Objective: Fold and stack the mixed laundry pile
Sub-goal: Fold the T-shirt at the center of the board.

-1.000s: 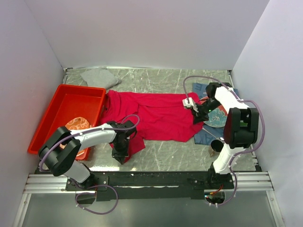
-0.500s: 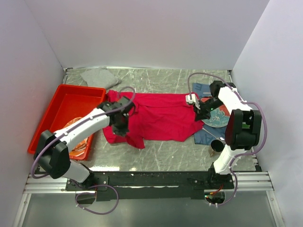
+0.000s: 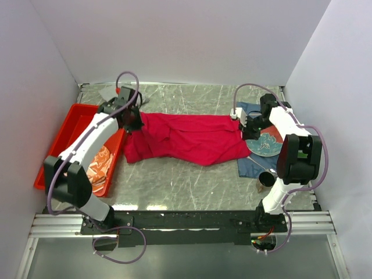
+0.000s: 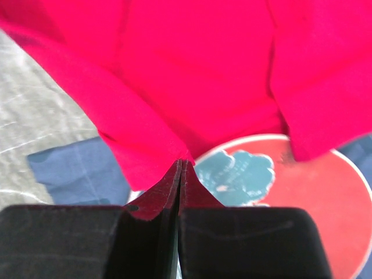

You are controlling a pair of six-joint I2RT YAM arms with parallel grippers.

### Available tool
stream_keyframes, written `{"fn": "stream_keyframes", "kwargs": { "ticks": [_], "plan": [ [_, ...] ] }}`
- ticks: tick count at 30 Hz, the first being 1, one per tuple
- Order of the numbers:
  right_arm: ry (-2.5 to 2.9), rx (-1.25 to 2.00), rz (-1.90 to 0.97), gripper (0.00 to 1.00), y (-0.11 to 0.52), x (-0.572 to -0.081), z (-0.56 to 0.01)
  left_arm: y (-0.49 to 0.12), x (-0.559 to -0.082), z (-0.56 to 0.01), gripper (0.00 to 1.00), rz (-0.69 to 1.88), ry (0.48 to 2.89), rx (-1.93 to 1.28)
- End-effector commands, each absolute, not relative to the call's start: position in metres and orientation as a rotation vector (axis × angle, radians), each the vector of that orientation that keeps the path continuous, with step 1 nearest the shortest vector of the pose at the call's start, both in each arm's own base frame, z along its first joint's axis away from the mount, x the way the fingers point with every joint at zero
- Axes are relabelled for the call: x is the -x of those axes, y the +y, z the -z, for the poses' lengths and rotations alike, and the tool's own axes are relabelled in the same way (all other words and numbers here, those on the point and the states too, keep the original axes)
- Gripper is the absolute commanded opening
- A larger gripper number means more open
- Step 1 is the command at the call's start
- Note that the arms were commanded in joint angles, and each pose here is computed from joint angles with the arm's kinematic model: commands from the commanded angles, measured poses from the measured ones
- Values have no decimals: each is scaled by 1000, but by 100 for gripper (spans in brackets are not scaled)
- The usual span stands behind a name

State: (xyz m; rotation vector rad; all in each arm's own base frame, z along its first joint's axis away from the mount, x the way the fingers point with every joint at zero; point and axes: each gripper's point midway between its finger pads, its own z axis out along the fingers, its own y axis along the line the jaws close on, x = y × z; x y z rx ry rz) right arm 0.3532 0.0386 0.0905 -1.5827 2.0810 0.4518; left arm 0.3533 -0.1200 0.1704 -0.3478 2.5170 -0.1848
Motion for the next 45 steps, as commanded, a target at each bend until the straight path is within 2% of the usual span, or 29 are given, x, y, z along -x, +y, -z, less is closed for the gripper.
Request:
{"fn": "stream_keyframes", "kwargs": {
  "ticks": [1, 21, 45],
  "plan": [
    [2114, 1476, -314, 0, 22, -381, -103, -125, -404, -202, 1, 261, 2382, 321],
    [2262, 1233, -184, 0, 3, -410, -96, -117, -504, -183, 1, 257, 2362, 323],
    [2283, 1040, -80, 0, -7, -416, -103, -95, -532, -145, 1, 167, 2421, 343]
  ]
}}
